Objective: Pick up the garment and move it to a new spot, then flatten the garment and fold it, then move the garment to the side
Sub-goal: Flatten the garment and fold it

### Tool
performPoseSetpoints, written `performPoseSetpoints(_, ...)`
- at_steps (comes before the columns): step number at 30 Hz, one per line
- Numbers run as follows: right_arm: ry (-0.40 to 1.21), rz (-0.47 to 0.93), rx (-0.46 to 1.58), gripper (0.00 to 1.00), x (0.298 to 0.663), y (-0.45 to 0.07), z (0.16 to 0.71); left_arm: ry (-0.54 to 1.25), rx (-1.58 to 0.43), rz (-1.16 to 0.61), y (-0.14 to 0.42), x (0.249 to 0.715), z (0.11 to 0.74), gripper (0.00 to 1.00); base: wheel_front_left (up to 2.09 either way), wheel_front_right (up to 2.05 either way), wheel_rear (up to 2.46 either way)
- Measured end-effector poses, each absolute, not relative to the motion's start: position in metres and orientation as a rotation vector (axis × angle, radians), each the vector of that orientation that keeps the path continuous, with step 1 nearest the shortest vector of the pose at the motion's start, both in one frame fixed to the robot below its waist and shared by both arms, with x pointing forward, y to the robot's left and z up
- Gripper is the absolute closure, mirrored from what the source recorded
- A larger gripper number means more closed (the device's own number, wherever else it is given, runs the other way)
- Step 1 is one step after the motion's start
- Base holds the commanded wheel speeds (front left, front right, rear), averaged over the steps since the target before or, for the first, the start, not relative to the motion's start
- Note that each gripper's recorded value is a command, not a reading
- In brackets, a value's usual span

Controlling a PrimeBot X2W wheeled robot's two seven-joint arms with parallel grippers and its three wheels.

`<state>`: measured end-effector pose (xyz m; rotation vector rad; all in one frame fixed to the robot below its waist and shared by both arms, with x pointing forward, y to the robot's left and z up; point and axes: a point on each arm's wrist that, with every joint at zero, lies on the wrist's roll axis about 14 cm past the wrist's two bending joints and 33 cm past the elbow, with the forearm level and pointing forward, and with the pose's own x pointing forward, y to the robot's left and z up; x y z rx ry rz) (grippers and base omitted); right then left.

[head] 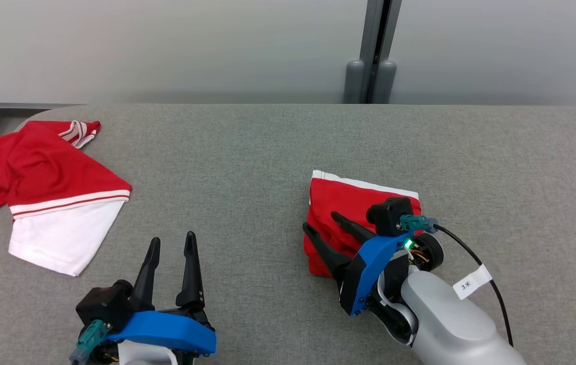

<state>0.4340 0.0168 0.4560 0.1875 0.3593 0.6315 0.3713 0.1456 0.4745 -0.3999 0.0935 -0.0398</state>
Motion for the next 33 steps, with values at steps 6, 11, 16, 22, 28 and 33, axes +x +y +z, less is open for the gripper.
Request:
performPoseSetpoints(6,0.272,0.598,0.206,0.0,0.44,0.007,0.471,0.095,-0.397,-0.064,0.137,0.37,0.475,0.0,0.0,0.0,0.0)
performPoseSetpoints(11,0.195,0.517,0.199,0.0,0.458,-0.017,0.486,0.093,-0.396,-0.075,0.134,0.369,0.476,0.0,0.0,0.0,0.0)
performPoseSetpoints(16,0.197,0.442,0.114,0.0,0.472,-0.047,0.48,0.097,-0.397,-0.077,0.133,0.366,0.475,0.0,0.0,0.0,0.0)
performPoseSetpoints(22,0.287,0.407,-0.077,0.91,0.476,-0.08,0.452,0.102,-0.396,-0.065,0.136,0.363,0.473,0.0,0.0,0.0,0.0)
performPoseSetpoints(28,0.377,0.464,-0.123,1.0,0.461,-0.064,0.428,0.105,-0.396,-0.051,0.141,0.362,0.471,0.0,0.0,0.0,0.0)
performPoseSetpoints(33,0.428,0.559,-0.101,1.0,0.436,-0.031,0.414,0.107,-0.396,-0.05,0.141,0.363,0.47,0.0,0.0,0.0,0.0)
